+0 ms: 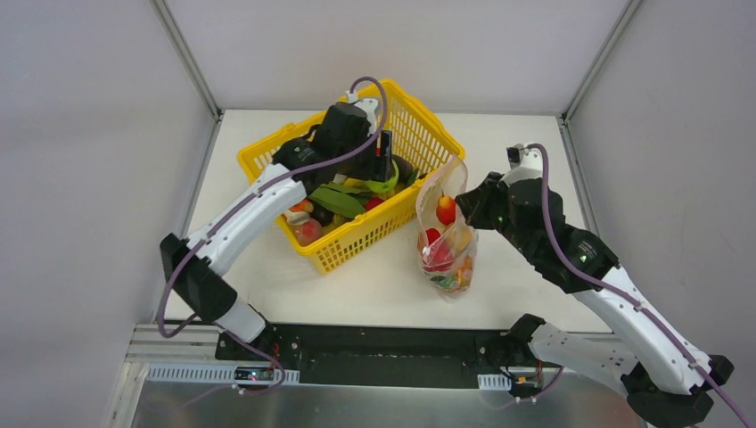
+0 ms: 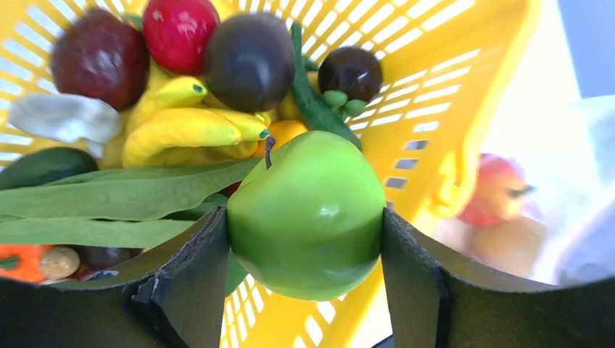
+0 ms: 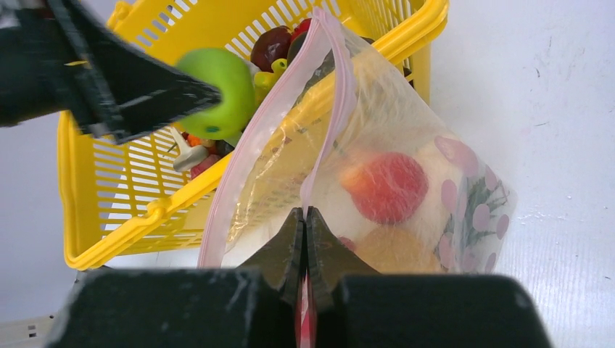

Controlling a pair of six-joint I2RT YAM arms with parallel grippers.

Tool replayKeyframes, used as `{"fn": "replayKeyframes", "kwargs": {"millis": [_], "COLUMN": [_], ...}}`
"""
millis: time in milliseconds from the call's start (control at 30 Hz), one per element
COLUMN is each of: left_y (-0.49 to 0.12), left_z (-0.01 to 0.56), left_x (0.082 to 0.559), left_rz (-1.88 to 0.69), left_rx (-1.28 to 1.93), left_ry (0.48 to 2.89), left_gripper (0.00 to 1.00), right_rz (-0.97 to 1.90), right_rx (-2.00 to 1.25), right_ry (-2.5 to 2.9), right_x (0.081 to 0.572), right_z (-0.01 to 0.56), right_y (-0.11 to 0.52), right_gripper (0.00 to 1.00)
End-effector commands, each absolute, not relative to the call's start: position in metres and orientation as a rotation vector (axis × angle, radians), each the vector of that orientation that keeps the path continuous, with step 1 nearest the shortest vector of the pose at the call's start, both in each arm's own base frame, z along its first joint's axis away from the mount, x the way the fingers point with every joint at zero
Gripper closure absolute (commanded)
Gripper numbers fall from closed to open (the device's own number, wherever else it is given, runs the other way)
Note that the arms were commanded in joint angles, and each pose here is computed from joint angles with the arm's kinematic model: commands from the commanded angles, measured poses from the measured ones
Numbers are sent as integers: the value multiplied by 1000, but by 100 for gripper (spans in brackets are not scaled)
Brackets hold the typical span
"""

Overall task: Place the food in the zip-top bag and seal the zipper
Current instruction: Pick up the fake fruit from the bin, then place the fake fruit in the zipper food storage bag.

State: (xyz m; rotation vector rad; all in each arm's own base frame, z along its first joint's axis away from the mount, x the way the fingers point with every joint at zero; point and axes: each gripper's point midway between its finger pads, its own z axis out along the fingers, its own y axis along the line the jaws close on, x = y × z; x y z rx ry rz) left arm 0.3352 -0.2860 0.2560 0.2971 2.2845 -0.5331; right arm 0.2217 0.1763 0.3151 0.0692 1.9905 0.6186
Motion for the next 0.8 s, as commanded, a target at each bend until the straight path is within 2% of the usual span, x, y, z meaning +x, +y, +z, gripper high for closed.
{"fn": "replayKeyframes", "kwargs": {"millis": [0, 300, 533, 767], "left_y": [-269, -286, -325, -367], "left_z": [312, 363, 412, 422], "left_x": [327, 292, 239, 196], "left_rz": [-567, -842, -1169, -1351], "left_rx": [281, 375, 597, 798], "left_ry": [2116, 1948, 1750, 1627], "left_gripper": [64, 64, 64, 64], "right_rz": [652, 672, 685, 696], "right_rx": [86, 96, 116, 113], "right_ry": [1912, 1892, 1869, 1869], "right_x": [224, 223, 224, 224], "right_z": [333, 335, 338, 339], "right_y": [175, 175, 173, 176], "right_gripper": [100, 100, 100, 100]}}
